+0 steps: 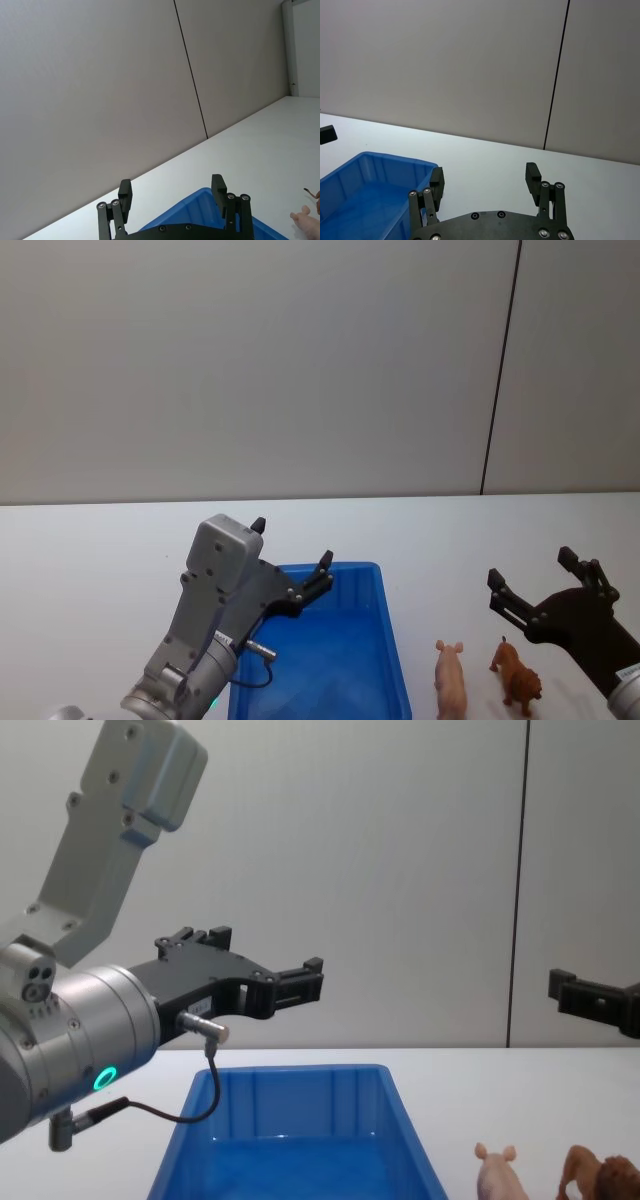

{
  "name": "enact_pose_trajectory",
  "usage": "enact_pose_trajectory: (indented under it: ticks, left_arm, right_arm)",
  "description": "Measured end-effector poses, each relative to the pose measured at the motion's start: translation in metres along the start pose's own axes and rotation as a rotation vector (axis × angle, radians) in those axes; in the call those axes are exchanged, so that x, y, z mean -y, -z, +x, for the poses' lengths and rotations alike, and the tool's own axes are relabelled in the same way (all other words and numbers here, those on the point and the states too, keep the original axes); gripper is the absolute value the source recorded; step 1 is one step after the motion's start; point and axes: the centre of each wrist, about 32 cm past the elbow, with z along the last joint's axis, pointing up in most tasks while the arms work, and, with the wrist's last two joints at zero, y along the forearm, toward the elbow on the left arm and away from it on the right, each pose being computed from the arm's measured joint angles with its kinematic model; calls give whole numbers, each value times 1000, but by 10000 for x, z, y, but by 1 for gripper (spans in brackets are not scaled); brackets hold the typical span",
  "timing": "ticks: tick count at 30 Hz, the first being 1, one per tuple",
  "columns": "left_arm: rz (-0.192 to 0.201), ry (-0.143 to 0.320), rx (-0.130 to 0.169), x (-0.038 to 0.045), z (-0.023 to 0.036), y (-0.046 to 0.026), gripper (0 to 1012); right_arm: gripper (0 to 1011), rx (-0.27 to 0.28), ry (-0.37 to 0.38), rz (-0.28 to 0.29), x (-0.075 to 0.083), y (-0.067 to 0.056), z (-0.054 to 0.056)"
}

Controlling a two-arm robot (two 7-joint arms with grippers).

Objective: Pick up the two dolls from the table and place them into the box.

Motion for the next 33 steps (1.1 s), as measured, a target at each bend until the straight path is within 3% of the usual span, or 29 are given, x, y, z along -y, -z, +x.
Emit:
enact_pose_trajectory:
  ticks: [26,33]
  left_arm:
    - [0,0,0,0,0,0,1001]
    - [0,0,0,0,0,0,1001]
  right_arm:
    - [1001,0,0,-1,1,0,6]
    - [1001,-2,-13,-28,29,7,64]
